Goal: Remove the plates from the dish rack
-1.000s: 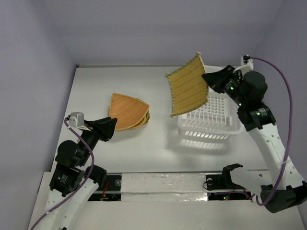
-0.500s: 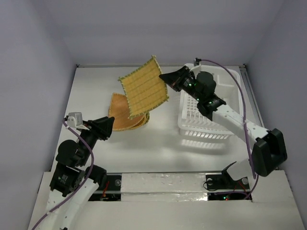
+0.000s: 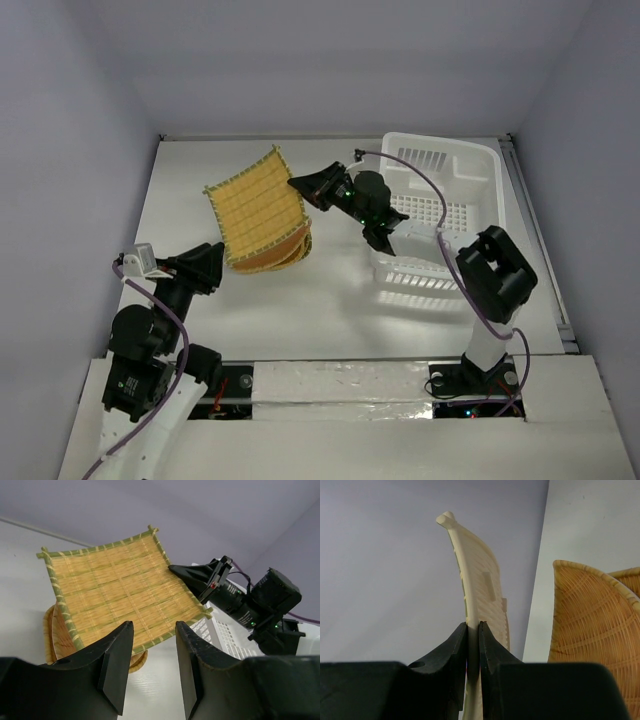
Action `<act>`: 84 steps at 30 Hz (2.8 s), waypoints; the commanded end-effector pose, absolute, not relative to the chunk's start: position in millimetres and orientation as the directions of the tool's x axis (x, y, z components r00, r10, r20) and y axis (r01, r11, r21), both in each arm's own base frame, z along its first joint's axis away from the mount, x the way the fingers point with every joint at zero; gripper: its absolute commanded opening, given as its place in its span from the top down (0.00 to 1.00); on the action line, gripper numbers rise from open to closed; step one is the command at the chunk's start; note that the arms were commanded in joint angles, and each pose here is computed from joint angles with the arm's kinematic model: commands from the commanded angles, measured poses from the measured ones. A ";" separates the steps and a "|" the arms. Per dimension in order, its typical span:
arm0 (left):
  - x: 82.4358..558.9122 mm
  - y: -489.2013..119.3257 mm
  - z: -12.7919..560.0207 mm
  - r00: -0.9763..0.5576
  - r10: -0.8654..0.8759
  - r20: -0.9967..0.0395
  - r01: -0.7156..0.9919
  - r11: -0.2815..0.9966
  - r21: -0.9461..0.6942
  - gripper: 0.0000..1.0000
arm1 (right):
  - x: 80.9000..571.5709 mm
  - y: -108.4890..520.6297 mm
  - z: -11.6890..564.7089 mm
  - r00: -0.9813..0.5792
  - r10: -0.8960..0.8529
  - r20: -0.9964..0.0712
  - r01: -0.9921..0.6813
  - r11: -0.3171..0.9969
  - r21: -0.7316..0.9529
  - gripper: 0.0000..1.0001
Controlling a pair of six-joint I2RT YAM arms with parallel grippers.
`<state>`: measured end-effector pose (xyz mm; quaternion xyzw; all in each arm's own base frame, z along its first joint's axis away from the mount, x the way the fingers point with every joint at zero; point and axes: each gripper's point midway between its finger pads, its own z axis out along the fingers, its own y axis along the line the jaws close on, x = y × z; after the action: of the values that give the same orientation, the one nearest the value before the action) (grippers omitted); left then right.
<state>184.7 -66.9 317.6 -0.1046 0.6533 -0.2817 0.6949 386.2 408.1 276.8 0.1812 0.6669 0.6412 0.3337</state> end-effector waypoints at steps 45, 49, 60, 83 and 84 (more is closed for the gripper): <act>182.1 -73.0 334.3 0.017 -0.543 -0.840 0.315 0.800 -0.511 0.63 | 386.6 370.3 171.9 -0.647 0.585 -0.489 -0.081 0.585 0.807 0.13; 182.5 -72.8 333.6 0.015 -0.541 -0.841 0.313 0.801 -0.510 0.63 | 387.4 362.6 175.0 -0.627 0.551 -0.551 -0.082 0.657 0.749 0.02; 182.9 -73.0 333.7 0.014 -0.542 -0.840 0.312 0.801 -0.511 0.63 | 387.6 368.4 180.2 -0.636 0.411 -0.653 -0.136 0.773 0.619 0.00; 182.9 -73.0 333.7 0.014 -0.542 -0.840 0.312 0.801 -0.511 0.60 | 392.9 347.9 190.8 -0.595 0.254 -0.763 -0.124 0.908 0.399 0.00; 182.9 -73.0 333.4 0.013 -0.541 -0.841 0.311 0.801 -0.511 0.60 | 393.2 347.0 193.9 -0.591 0.254 -0.766 -0.124 0.910 0.397 0.00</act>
<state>183.3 -71.5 317.7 -0.0940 0.6548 -0.2900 0.6916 390.5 346.8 169.7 0.0449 0.8773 0.2159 0.4263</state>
